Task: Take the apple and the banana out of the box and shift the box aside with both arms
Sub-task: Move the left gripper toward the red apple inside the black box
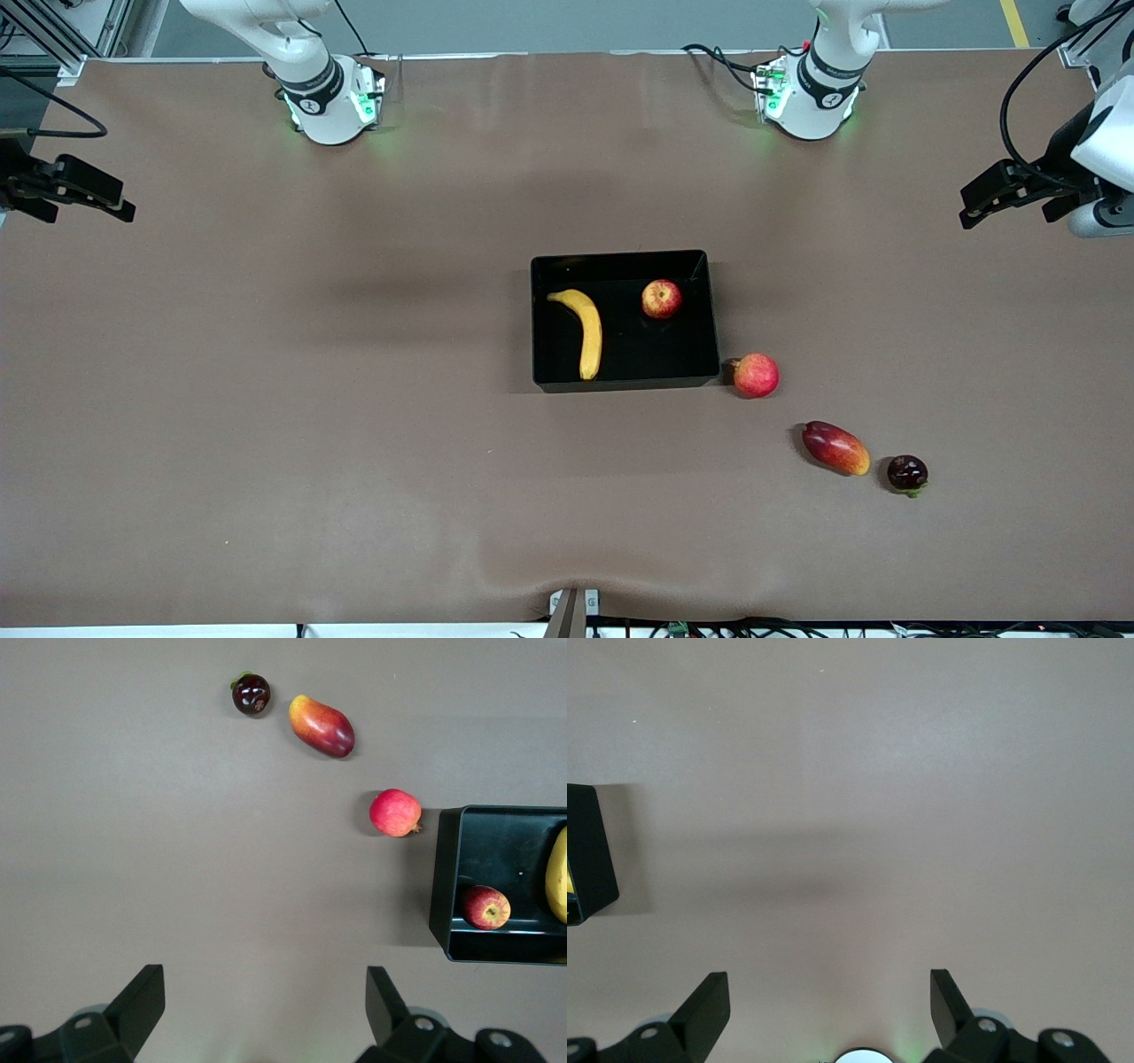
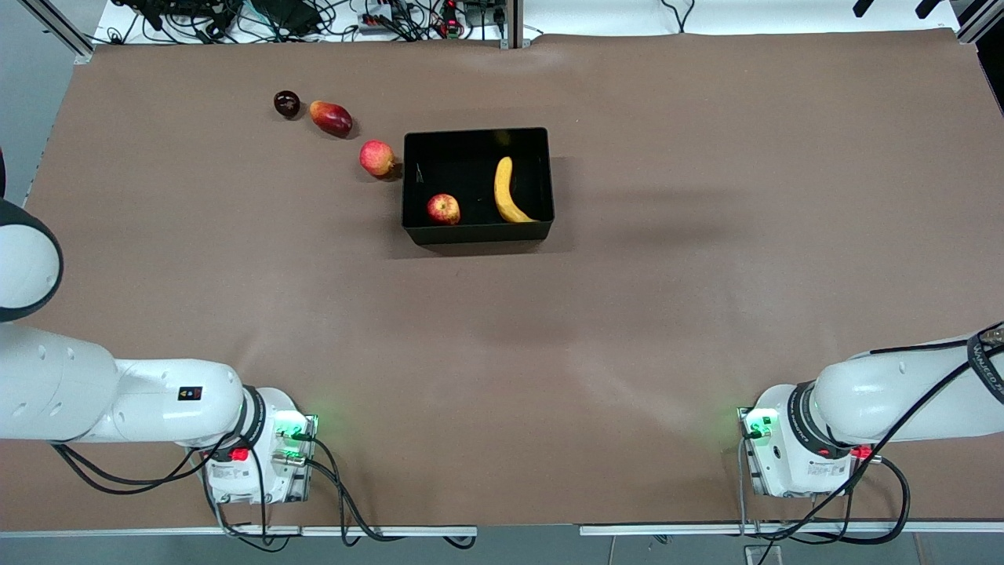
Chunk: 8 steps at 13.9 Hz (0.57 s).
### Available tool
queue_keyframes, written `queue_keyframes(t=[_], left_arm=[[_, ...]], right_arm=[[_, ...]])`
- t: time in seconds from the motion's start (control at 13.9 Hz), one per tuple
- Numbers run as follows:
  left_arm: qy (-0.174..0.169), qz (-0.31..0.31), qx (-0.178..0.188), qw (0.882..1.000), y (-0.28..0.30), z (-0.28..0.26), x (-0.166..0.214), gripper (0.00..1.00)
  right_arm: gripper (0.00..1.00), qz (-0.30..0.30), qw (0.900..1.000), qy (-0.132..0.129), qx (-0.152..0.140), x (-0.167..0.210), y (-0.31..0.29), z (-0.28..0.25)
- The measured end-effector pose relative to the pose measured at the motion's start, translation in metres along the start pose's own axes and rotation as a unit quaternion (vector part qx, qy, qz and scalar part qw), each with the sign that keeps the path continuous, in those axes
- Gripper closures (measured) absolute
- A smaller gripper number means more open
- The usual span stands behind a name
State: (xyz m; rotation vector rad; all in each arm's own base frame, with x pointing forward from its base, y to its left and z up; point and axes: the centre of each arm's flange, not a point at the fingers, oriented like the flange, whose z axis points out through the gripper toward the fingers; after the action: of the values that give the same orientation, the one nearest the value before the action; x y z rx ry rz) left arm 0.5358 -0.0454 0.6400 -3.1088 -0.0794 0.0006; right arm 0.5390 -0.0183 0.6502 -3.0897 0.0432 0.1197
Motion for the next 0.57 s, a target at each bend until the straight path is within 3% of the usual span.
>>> queue_keyframes(t=[0.57], left_arm=[[0.007,-0.001,0.005,1.000,-0.0017,-0.0053,0.0009,0.00]], right_arm=[[0.00,0.000,1.000,0.000,0.000,0.0000,0.0001,0.0000]])
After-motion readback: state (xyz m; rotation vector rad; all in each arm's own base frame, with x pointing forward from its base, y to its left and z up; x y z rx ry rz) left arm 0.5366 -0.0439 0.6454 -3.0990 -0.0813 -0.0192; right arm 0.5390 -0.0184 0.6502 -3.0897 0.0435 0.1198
